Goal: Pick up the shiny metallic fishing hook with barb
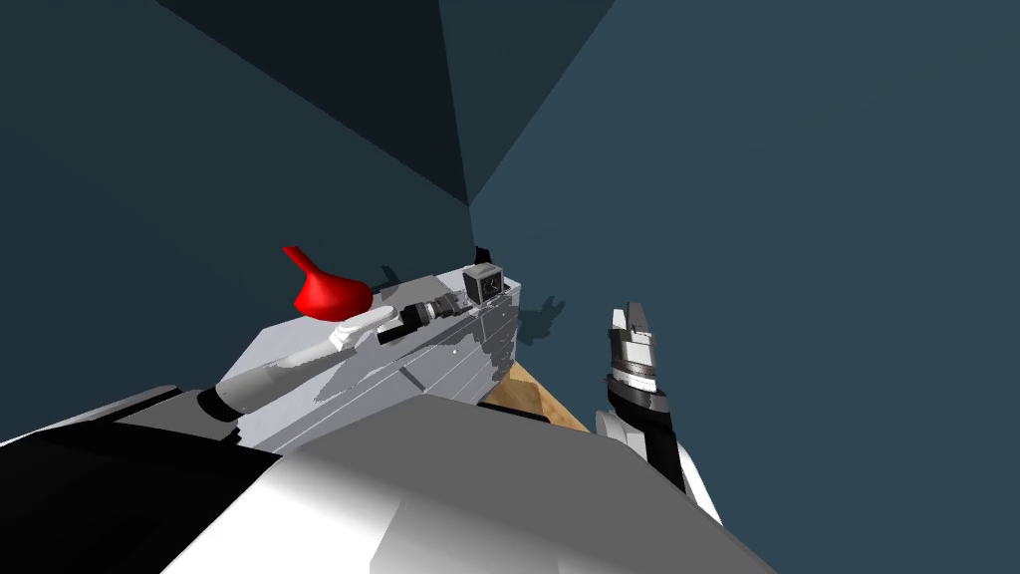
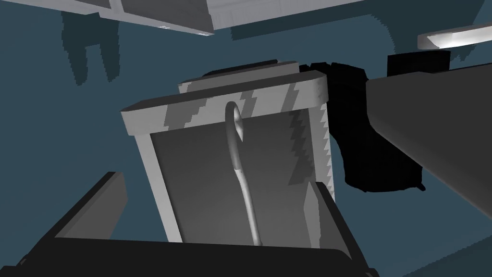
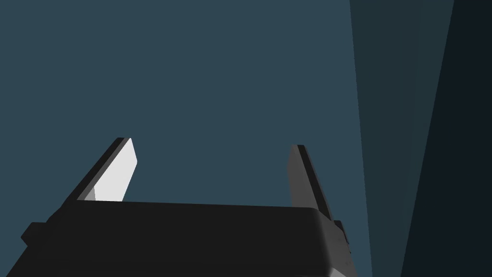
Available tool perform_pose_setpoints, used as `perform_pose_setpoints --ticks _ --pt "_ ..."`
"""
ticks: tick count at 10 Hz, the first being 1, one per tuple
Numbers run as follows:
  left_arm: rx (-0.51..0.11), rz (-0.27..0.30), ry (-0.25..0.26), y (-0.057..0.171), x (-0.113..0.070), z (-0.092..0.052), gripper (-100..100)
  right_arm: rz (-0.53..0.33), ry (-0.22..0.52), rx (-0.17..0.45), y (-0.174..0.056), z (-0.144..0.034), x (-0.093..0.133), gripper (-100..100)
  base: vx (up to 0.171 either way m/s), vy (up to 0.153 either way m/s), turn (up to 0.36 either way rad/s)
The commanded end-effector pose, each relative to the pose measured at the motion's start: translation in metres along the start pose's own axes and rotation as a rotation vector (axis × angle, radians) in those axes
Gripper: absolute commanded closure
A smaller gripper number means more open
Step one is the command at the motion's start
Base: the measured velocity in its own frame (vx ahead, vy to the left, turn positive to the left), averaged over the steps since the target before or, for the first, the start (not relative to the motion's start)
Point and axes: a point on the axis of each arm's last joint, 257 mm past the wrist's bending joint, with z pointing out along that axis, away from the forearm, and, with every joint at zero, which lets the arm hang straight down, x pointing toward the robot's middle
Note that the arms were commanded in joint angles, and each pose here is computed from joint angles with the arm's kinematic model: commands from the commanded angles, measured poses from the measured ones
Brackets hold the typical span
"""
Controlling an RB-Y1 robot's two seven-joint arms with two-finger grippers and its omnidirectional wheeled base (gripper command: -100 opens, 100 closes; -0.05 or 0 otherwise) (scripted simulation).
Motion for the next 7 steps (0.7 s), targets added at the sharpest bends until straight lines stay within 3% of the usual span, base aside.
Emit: perform_pose_setpoints --ticks 1,2,3,5,7 --pt "0.0 0.0 0.0 0.0 0.0 0.0 0 0.0 0.0 0.0 0.0 0.0 0.0 0 -0.004 0.005 0.005" --pt "0.024 -0.007 -0.032 -0.019 -0.019 0.017 -100 0.0 0.0 0.0 0.0 0.0 0.0 0 0.024 0.107 -0.349" --pt "0.029 -0.004 -0.04 -0.028 -0.026 0.025 -100 0.0 0.0 0.0 0.0 0.0 0.0 0 -0.014 0.126 -0.282" --pt "0.005 -0.024 0.002 -0.032 -0.005 0.03 -100 0.0 0.0 0.0 0.0 0.0 0.0 0 -0.012 0.008 -0.034" --pt "-0.046 -0.024 0.014 -0.019 -0.002 0.03 -100 0.0 0.0 0.0 0.0 0.0 0.0 0 0.007 -0.007 0.022"
